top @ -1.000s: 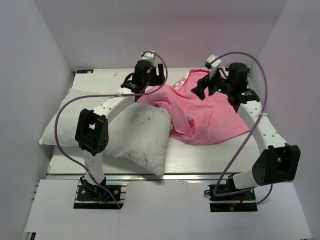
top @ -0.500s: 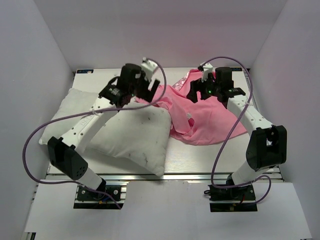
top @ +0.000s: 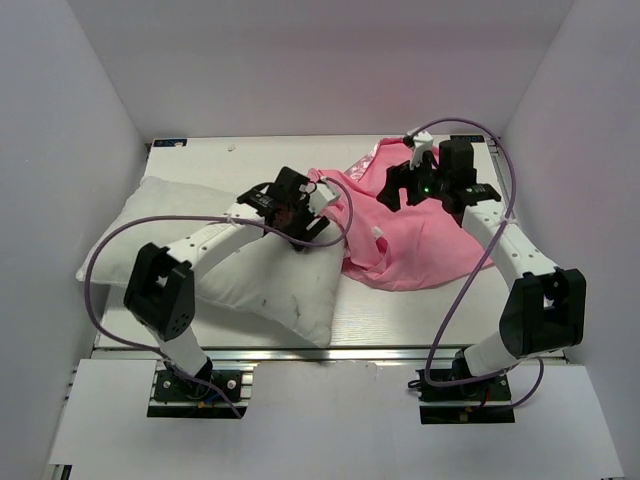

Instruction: Put the pillow into the pillowcase

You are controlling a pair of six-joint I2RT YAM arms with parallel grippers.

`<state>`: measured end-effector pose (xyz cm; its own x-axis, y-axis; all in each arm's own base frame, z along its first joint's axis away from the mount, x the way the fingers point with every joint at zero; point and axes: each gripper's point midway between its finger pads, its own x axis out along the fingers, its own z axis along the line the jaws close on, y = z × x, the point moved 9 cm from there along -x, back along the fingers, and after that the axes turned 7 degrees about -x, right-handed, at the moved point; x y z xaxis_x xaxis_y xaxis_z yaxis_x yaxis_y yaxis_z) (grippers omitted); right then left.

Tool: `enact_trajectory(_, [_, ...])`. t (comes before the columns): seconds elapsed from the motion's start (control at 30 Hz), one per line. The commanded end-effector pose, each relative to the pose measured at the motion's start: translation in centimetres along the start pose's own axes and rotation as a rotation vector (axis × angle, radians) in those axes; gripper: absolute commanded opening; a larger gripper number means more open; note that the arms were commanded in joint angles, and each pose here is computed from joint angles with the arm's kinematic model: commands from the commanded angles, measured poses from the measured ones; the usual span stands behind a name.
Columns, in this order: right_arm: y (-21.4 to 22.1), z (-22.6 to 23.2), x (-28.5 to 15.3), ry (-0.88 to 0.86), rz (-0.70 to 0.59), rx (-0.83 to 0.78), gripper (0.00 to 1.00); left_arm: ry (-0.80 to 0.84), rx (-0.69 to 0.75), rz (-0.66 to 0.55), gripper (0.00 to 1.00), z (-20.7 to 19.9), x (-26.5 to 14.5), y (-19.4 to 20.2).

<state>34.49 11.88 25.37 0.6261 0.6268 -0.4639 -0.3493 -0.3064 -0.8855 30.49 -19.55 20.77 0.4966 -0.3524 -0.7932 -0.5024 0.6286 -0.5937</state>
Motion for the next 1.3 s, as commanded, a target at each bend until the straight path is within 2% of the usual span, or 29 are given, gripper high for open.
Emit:
enact_trajectory(0.0, [-0.2,0.6,-1.0,-0.021,-0.031,-0.015,0.89,0.003,0.04,0.236,0.83,-0.2,3.2,4.6])
enact_trajectory(0.07, [0.1,0.7,-1.0,-0.03,-0.026,-0.02,0.89,-0.019,0.007,0.221,0.64,0.0,3.5,5.7])
enact_trajectory(0.1, [0.2,0.7,-0.9,-0.034,-0.022,-0.02,0.89,-0.042,-0.049,0.225,0.33,0.6,3.3,6.5])
enact_trajectory(0.13, [0.3,0.7,-0.7,-0.04,-0.017,-0.018,0.89,-0.048,-0.081,0.25,0.13,0.8,3.3,7.8])
enact_trajectory(0.17, [0.4,0.6,-0.5,-0.051,-0.011,-0.012,0.89,-0.09,-0.149,0.251,0.0,1.6,2.4,8.6])
enact_trajectory(0.27, [0.5,0.4,0.1,-0.062,-0.001,-0.005,0.88,-0.166,-0.27,0.188,0.0,3.3,-0.2,8.9])
enact_trajectory(0.4, [0.6,-0.2,1.8,-0.07,0.025,0.039,0.88,-0.271,-0.459,-0.149,0.0,4.7,-8.5,6.3])
enact_trajectory(0.5, [0.8,-0.4,3.6,-0.068,0.056,0.062,0.88,-0.301,-0.49,-0.293,0.0,4.8,-11.7,4.8])
enact_trajectory(0.73, [1.4,-1.3,8.9,-0.047,0.106,0.053,0.87,-0.351,-0.51,-0.398,0.0,5.5,-15.1,2.9])
enact_trajectory(0.8, [0.2,-1.2,10.0,-0.059,0.087,0.038,0.84,-0.369,-0.519,-0.444,0.0,5.9,-16.3,2.1])
enact_trajectory(0.83, [0.5,-0.9,10.9,-0.105,0.099,0.037,0.77,-0.375,-0.519,-0.451,0.0,6.0,-16.6,1.8])
enact_trajectory(0.93, [0.0,2.4,11.7,-0.194,0.116,-0.017,0.72,-0.388,-0.52,-0.504,0.0,6.5,-18.6,0.4])
enact_trajectory(0.97, [0.1,4.8,12.3,-0.234,0.122,-0.079,0.72,-0.394,-0.521,-0.518,0.0,6.6,-19.0,0.1])
enact_trajectory(1.07, [1.8,8.9,12.8,-0.293,0.189,-0.124,0.71,-0.393,-0.55,-0.577,0.0,6.8,-20.2,-1.0])
enact_trajectory(1.2, [3.4,11.1,12.5,-0.442,0.236,-0.034,0.65,-0.387,-0.571,-0.62,0.0,6.8,-20.7,-1.6])
enact_trajectory(1.27, [3.6,10.9,11.9,-0.461,0.258,-0.013,0.64,-0.381,-0.583,-0.633,0.0,6.8,-20.7,-1.7])
